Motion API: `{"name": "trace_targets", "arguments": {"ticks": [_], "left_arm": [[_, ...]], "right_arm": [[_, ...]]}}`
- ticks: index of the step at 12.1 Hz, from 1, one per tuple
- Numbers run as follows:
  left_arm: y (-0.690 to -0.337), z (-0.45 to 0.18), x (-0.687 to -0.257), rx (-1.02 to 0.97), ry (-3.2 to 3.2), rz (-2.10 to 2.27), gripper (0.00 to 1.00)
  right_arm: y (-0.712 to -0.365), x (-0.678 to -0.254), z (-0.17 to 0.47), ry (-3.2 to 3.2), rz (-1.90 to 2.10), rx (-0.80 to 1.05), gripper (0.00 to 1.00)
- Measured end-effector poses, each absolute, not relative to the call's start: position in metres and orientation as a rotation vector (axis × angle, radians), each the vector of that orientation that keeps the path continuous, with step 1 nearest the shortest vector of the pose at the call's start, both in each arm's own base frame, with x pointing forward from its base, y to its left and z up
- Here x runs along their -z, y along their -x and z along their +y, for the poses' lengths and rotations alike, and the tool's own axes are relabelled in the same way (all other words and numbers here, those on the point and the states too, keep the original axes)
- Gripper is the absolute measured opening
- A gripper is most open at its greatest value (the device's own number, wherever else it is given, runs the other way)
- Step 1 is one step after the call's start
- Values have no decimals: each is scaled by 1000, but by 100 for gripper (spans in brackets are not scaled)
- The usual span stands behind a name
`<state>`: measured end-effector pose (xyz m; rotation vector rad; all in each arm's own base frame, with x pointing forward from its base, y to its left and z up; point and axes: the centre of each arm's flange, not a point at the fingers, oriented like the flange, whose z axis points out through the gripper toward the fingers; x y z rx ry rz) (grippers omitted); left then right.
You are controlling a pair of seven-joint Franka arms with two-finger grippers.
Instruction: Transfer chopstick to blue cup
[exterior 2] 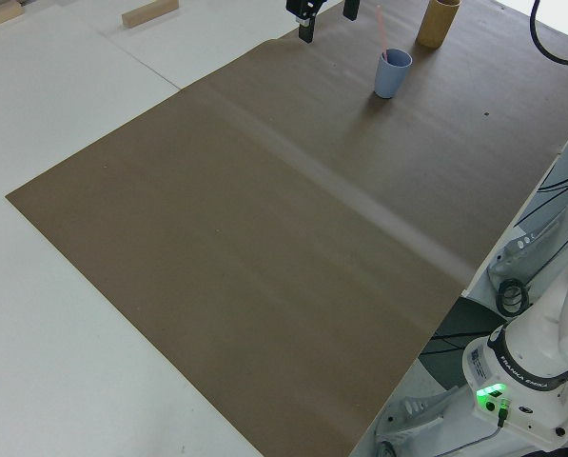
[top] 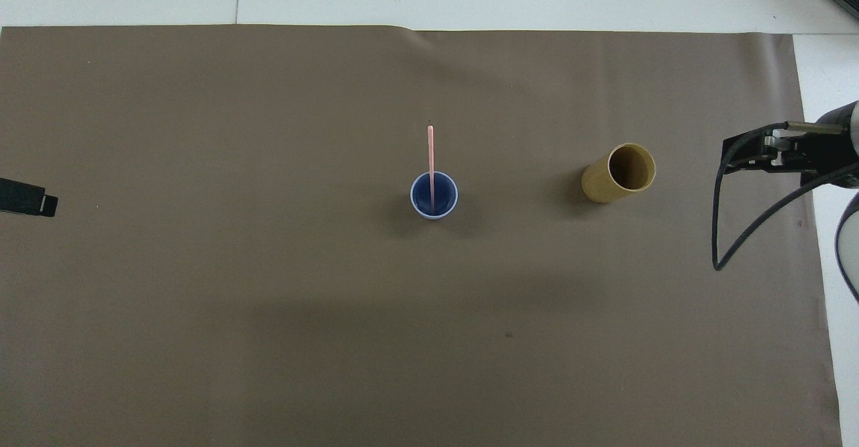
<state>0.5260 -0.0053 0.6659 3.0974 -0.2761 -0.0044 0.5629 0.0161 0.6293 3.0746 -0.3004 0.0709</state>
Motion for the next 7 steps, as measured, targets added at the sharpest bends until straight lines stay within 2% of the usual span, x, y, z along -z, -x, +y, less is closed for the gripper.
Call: {"name": "trace_targets", "arguments": {"ticks": [7], "left_arm": [[-526,-5,-666,4,-3097,-276,100]], "right_arm": [[-563,-628,9,-3089,-314,-48,100]]}}
